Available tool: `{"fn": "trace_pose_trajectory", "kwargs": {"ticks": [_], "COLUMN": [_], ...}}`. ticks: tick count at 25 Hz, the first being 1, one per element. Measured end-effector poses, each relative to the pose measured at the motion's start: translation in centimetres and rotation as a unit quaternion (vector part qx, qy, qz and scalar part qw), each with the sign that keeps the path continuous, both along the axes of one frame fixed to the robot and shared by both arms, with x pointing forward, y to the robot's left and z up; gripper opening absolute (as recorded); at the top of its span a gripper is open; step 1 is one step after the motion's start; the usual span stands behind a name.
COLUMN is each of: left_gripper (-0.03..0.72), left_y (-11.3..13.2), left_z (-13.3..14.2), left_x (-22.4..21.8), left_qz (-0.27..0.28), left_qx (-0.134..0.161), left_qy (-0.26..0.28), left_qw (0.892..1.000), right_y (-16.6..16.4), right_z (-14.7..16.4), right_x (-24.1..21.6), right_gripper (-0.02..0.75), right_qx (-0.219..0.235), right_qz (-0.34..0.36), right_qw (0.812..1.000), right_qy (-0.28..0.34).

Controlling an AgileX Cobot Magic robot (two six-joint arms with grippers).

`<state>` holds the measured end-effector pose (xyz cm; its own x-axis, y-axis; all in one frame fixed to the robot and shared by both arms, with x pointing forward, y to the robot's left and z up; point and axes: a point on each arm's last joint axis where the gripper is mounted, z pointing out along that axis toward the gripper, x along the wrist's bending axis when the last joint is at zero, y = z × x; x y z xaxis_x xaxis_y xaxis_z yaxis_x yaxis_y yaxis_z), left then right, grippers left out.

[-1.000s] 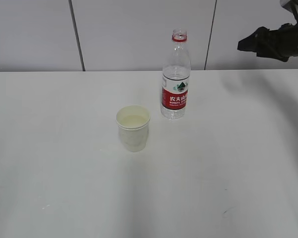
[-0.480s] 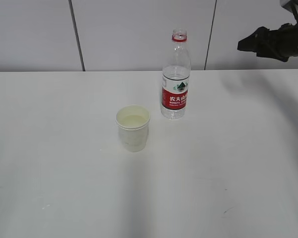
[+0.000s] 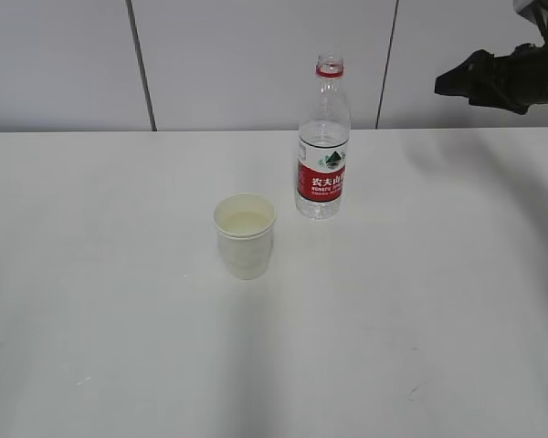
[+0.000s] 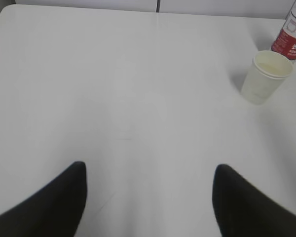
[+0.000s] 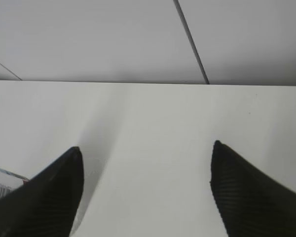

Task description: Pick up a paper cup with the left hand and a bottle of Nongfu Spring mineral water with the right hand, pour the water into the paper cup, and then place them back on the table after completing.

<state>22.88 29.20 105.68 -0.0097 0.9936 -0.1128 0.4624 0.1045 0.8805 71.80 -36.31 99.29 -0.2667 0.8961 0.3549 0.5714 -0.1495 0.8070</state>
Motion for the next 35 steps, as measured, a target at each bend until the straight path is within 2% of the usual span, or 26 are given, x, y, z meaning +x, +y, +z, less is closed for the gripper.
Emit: {"fn": "trace_pose_trajectory", "kwargs": {"ticks": [2, 6, 10, 13, 17, 21, 25, 28, 31, 35], "left_gripper": [0.489, 0.485, 0.470, 0.468, 0.468, 0.468, 0.468, 0.456, 0.448, 0.447], "left_y": [0.0, 0.0, 0.0, 0.0, 0.0, 0.0, 0.0, 0.0, 0.0, 0.0], "left_z": [0.0, 0.0, 0.0, 0.0, 0.0, 0.0, 0.0, 0.0, 0.0, 0.0], "left_x": [0.0, 0.0, 0.0, 0.0, 0.0, 0.0, 0.0, 0.0, 0.0, 0.0], "left_qz": [0.000, 0.000, 0.000, 0.000, 0.000, 0.000, 0.000, 0.000, 0.000, 0.000], "left_qx": [0.000, 0.000, 0.000, -0.001, -0.001, -0.001, -0.001, -0.001, -0.001, -0.001], "left_qy": [0.000, 0.000, 0.000, 0.000, 0.000, 0.000, 0.000, 0.000, 0.000, 0.000], "left_qw": [1.000, 1.000, 1.000, 1.000, 1.000, 1.000, 1.000, 1.000, 1.000, 1.000], "right_y": [0.0, 0.2, -0.1, -0.8, -1.7, -1.4, -0.2, 1.3, 3.0, 4.1], "right_z": [-0.3, -0.9, -1.6, -1.7, -2.2, -2.7, -2.3, -1.4, 0.1, 3.3], "right_x": [-0.1, -0.4, -1.1, -2.1, -4.0, -6.3, -8.1, -9.4, -10.6, -12.6], "right_gripper": [0.591, 0.591, 0.591, 0.591, 0.591, 0.591, 0.591, 0.591, 0.591, 0.591], "right_qx": [-0.017, 0.002, 0.011, -0.021, -0.071, -0.147, -0.212, -0.242, -0.246, -0.246], "right_qz": [0.011, 0.005, -0.047, -0.102, -0.199, -0.240, -0.230, -0.201, -0.174, -0.154], "right_qw": [1.000, 0.999, 0.996, 0.990, 0.976, 0.959, 0.943, 0.935, 0.934, 0.936], "right_qy": [-0.010, -0.053, -0.079, -0.090, -0.047, 0.036, 0.116, 0.164, 0.192, 0.198]}}
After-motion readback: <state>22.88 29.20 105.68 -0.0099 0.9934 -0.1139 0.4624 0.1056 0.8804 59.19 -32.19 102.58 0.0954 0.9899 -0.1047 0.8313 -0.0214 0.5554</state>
